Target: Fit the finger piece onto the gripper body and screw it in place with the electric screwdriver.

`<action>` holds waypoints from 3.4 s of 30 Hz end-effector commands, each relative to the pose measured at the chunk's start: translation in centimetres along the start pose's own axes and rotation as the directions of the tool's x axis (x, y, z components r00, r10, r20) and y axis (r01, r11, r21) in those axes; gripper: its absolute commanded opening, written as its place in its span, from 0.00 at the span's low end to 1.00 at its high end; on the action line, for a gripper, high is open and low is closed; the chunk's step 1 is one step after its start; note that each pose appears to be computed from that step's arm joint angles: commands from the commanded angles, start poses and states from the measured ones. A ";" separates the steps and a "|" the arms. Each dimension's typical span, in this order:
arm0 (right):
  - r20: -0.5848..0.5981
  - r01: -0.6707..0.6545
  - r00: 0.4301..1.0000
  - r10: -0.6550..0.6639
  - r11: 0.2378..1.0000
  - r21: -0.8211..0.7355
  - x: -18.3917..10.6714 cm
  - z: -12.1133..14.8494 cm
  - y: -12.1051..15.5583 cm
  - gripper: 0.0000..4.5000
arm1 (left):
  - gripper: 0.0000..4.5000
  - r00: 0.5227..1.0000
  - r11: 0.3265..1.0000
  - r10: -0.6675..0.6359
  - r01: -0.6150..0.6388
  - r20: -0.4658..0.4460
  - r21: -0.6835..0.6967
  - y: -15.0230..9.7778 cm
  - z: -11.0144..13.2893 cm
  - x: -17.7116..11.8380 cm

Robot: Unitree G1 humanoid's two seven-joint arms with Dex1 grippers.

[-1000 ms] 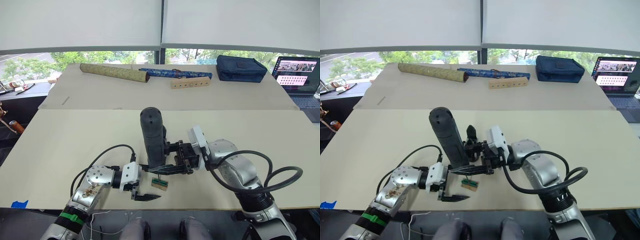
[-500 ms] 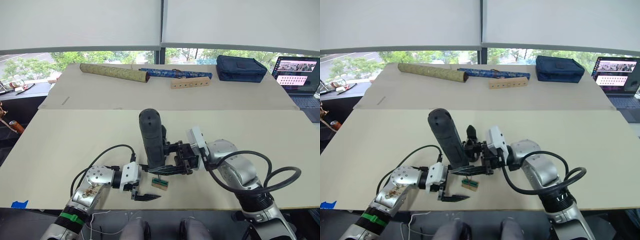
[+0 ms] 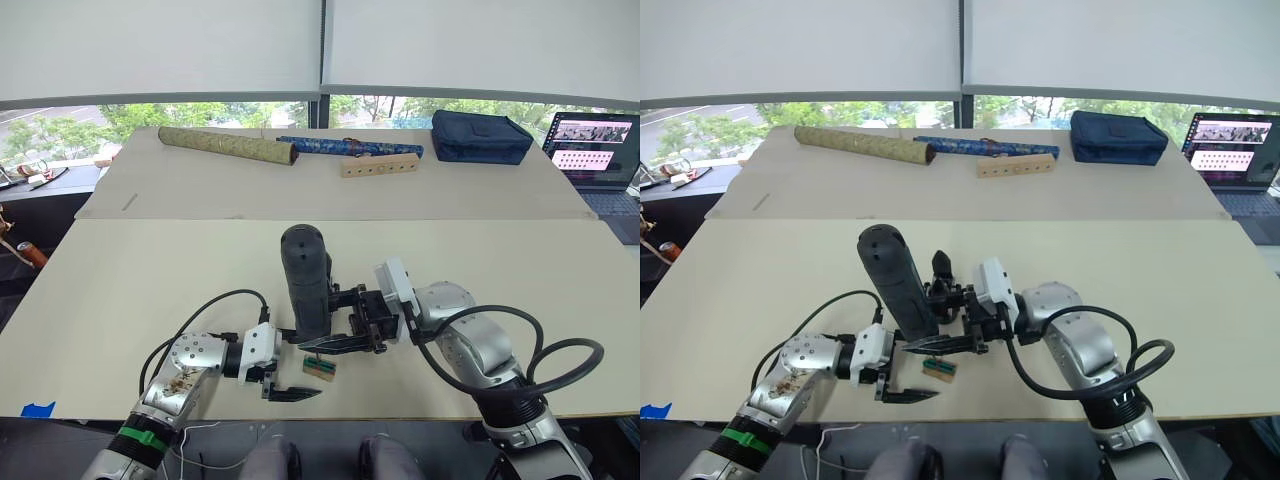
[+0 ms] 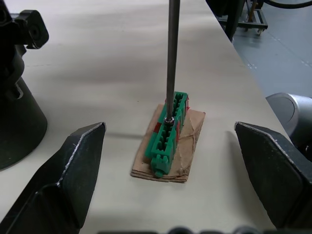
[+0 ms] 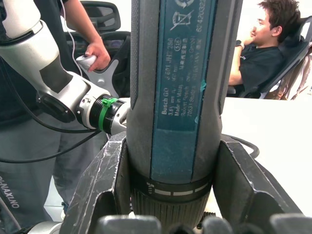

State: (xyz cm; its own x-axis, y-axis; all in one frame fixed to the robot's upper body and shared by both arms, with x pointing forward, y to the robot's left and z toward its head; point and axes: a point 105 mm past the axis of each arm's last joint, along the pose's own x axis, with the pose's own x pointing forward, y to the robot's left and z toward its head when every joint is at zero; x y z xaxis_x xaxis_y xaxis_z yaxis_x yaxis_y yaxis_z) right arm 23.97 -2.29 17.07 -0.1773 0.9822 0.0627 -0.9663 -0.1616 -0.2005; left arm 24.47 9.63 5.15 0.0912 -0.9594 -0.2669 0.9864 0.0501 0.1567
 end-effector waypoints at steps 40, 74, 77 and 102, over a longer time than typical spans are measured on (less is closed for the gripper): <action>0.148 -0.031 0.988 0.053 0.989 -0.146 -0.7 11.0 1.1 0.43 | 0.99 0.923 0.937 0.349 -0.340 0.160 -0.083 2.6 5.2 -6.9; 0.084 0.066 0.995 -0.055 0.989 -0.134 -2.0 11.2 0.1 0.43 | 0.72 0.936 0.929 0.353 -0.352 -0.010 -0.113 6.3 0.7 1.5; 0.080 0.070 0.995 -0.060 0.989 -0.129 -2.0 11.1 0.1 0.43 | 0.52 0.947 0.941 0.322 -0.321 -0.015 -0.105 6.5 0.6 1.0; 0.045 0.093 0.995 -0.089 0.991 -0.093 -2.9 10.4 0.7 0.43 | 0.99 0.967 0.964 0.253 -0.252 -0.005 -0.079 7.1 -0.3 -2.2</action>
State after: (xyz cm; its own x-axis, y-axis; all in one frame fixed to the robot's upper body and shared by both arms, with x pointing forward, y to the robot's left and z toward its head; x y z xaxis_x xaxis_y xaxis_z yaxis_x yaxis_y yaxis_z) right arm 22.76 -5.87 25.48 -0.0725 0.9928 0.0953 -0.9714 -0.0486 -0.2326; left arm 31.91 11.32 7.30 0.3298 -0.9202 -0.2108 0.9383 0.2948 0.1807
